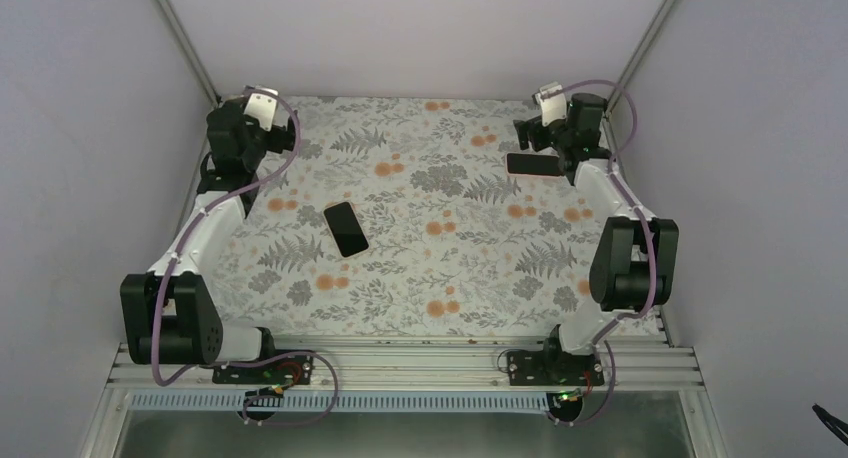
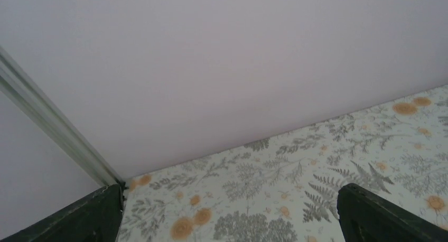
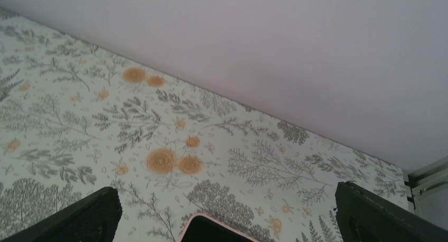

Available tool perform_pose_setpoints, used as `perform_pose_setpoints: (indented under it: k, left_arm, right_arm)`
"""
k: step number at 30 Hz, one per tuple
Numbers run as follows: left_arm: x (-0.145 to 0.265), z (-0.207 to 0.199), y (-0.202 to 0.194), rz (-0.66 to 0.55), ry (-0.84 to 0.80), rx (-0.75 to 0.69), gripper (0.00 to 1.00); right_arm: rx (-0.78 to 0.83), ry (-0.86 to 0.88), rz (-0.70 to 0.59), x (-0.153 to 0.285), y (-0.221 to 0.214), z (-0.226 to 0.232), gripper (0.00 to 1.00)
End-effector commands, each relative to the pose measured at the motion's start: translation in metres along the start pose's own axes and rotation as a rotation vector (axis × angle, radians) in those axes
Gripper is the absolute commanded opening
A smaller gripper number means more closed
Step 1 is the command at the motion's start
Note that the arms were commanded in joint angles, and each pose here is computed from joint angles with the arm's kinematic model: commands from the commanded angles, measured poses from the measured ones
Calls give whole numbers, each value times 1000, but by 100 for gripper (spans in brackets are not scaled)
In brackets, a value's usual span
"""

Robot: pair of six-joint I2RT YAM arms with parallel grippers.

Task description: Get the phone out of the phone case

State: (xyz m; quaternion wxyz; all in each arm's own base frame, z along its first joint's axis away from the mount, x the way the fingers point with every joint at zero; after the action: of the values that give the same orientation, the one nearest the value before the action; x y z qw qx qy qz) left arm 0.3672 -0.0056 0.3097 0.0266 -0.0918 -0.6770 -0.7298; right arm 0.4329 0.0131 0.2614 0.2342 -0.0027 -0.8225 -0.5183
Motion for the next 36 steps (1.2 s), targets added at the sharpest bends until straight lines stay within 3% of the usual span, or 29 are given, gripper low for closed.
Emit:
perform_pose_setpoints:
  k: [1, 7, 12, 13, 15, 17, 19, 27, 36]
  left_arm:
    - [6, 3, -13, 169, 10, -5, 100]
    - [2, 7, -26, 284, 47, -75, 100]
    - [1, -5, -41, 362, 73, -197, 100]
    - [0, -6, -45, 378, 80, -208, 100]
    - [0, -9, -51, 401, 95, -222, 100]
    - [-1, -7, -55, 405, 132, -233, 100]
    - [-3, -5, -62, 422, 170, -248, 100]
    - [-9, -1, -85, 499, 235, -261, 100]
    - [-12, 0, -93, 529, 259, -221, 100]
  right_arm:
    - [32, 113, 154, -2, -12, 1, 100]
    - [101, 218, 245, -10, -10, -4, 100]
    - [122, 252, 499, -56, -25, -36, 100]
    - [87, 239, 550, -76, -34, -46, 95]
    - [38, 184, 591, -98, -35, -69, 69]
    - [32, 98, 613, -110, -39, -81, 18]
    - [39, 37, 616, -116, -47, -83, 7]
    - [22, 25, 699, -138, -99, -69, 3]
    - [32, 24, 726, -158, -123, -64, 3]
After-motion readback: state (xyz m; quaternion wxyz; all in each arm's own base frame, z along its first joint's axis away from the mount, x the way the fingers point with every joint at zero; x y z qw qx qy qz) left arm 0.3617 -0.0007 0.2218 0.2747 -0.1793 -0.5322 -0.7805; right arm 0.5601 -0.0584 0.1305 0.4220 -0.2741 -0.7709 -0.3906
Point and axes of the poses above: each gripper's point midway between its finger pads, its own x axis back along the fingers, its own z axis along the line the jaws close on, y = z × x, the point moved 9 cm from there along x, back along the fingers, and after that the axes turned 10 degrees about x, right-handed, at the moved point
